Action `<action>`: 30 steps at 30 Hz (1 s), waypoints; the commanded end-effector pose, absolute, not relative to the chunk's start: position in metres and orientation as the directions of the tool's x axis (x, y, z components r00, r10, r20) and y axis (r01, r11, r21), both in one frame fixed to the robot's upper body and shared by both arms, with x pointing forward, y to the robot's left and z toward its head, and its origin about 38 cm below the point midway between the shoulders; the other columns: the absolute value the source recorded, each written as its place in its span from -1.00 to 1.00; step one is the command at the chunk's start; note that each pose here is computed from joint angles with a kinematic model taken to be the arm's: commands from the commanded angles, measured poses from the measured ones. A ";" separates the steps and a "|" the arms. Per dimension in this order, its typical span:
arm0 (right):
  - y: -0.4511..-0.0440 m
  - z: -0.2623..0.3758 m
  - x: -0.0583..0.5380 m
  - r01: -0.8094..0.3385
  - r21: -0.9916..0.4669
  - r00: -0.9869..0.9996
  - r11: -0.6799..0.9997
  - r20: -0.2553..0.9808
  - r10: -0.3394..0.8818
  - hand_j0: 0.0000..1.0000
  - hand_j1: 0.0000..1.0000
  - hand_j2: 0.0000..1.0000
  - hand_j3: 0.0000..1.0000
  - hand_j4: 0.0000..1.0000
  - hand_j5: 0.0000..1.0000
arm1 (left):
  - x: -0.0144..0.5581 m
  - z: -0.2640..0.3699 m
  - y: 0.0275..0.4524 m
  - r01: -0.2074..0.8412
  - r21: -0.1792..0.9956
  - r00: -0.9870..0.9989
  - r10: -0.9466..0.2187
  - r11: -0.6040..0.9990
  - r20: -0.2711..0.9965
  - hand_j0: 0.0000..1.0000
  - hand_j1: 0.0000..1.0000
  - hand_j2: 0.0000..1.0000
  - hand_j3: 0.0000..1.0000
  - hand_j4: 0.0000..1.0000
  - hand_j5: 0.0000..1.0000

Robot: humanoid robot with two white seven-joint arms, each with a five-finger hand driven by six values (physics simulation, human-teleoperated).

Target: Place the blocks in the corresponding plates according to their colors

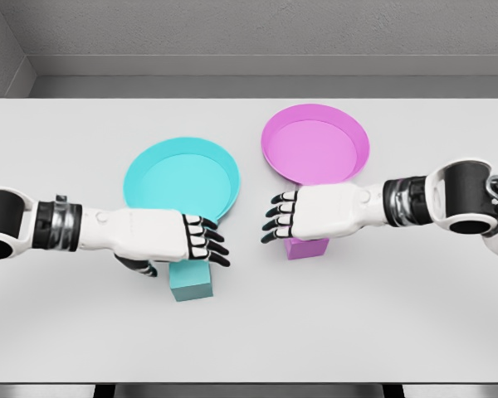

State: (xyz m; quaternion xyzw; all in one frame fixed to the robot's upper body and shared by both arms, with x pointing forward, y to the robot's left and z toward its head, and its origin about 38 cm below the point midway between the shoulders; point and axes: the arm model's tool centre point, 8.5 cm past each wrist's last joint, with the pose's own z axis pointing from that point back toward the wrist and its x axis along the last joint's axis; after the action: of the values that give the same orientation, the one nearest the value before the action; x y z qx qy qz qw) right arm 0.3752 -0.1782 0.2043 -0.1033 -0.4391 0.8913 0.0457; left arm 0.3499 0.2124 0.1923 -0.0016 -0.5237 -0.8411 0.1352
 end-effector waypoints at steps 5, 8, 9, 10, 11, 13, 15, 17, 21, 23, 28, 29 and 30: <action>-0.176 0.193 0.374 0.044 -0.752 -0.970 -0.657 -0.189 0.151 1.00 1.00 1.00 1.00 1.00 1.00 | 0.348 0.188 0.211 0.241 0.872 -0.962 -0.222 -0.425 0.157 1.00 1.00 1.00 1.00 1.00 1.00; -0.177 0.195 0.377 0.051 -0.749 -0.966 -0.661 -0.205 0.157 1.00 1.00 1.00 1.00 1.00 1.00 | 0.345 0.183 0.211 0.249 0.862 -0.961 -0.219 -0.441 0.166 1.00 1.00 1.00 1.00 1.00 1.00; -0.178 0.194 0.377 0.051 -0.746 -0.966 -0.664 -0.206 0.158 1.00 1.00 1.00 1.00 1.00 1.00 | 0.345 0.182 0.211 0.251 0.861 -0.961 -0.219 -0.442 0.168 1.00 1.00 1.00 1.00 1.00 1.00; -0.178 0.193 0.378 0.050 -0.745 -0.965 -0.666 -0.207 0.159 1.00 1.00 1.00 1.00 1.00 1.00 | 0.345 0.182 0.211 0.250 0.861 -0.961 -0.219 -0.443 0.167 1.00 1.00 1.00 1.00 1.00 1.00; -0.179 0.193 0.378 0.049 -0.744 -0.965 -0.666 -0.207 0.160 1.00 1.00 1.00 1.00 1.00 1.00 | 0.345 0.182 0.211 0.250 0.861 -0.961 -0.219 -0.443 0.167 1.00 1.00 1.00 1.00 1.00 1.00; -0.179 0.193 0.378 0.047 -0.745 -0.965 -0.665 -0.206 0.162 0.85 0.85 0.85 0.85 0.85 0.85 | 0.345 0.182 0.212 0.251 0.861 -0.961 -0.220 -0.443 0.167 0.97 0.97 0.97 0.97 0.97 0.97; -0.179 0.192 0.377 0.045 -0.744 -0.966 -0.667 -0.204 0.162 0.83 0.83 0.83 0.83 0.83 0.83 | 0.345 0.182 0.213 0.251 0.860 -0.961 -0.222 -0.444 0.166 0.86 0.86 0.86 0.86 0.86 0.86; -0.180 0.188 0.376 0.049 -0.735 -0.965 -0.676 -0.210 0.157 0.83 0.83 0.83 0.83 0.83 0.83 | 0.346 0.183 0.215 0.250 0.860 -0.960 -0.226 -0.445 0.163 0.69 0.69 0.69 0.69 0.69 0.69; -0.183 0.175 0.374 0.056 -0.703 -0.961 -0.709 -0.230 0.151 0.88 0.88 0.88 0.88 0.88 0.88 | 0.346 0.184 0.216 0.250 0.860 -0.960 -0.229 -0.444 0.161 0.50 0.50 0.50 0.50 0.50 0.50; -0.184 0.175 0.374 0.055 -0.701 -0.961 -0.711 -0.230 0.153 0.88 0.88 0.88 0.88 0.88 0.88 | 0.345 0.182 0.215 0.252 0.857 -0.960 -0.226 -0.450 0.164 -0.06 -0.06 -0.06 -0.06 -0.06 -0.06; -0.188 0.178 0.376 0.054 -0.700 -0.958 -0.712 -0.237 0.161 0.52 0.52 0.52 0.52 0.52 0.52 | 0.345 0.182 0.215 0.253 0.855 -0.960 -0.226 -0.453 0.164 -0.18 -0.18 -0.18 -0.18 -0.18 -0.18; -0.189 0.177 0.377 0.049 -0.699 -0.958 -0.713 -0.236 0.166 0.47 0.47 0.47 0.47 0.47 0.47 | 0.345 0.182 0.215 0.253 0.855 -0.960 -0.226 -0.453 0.164 -0.21 -0.21 -0.21 -0.21 -0.21 -0.21; -0.190 0.176 0.377 0.044 -0.698 -0.957 -0.715 -0.235 0.170 0.46 0.46 0.46 0.46 0.46 0.46 | 0.345 0.182 0.215 0.253 0.855 -0.960 -0.226 -0.453 0.164 -0.24 -0.24 -0.24 -0.24 -0.24 -0.24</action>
State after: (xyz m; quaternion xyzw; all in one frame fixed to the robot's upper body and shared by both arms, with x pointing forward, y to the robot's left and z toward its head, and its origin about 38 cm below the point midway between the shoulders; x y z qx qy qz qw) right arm 0.3758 -0.1838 0.1824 -0.1263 -0.4115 0.9008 0.0562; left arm 0.3451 0.2150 0.1818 -0.0129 -0.5035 -0.8525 0.1401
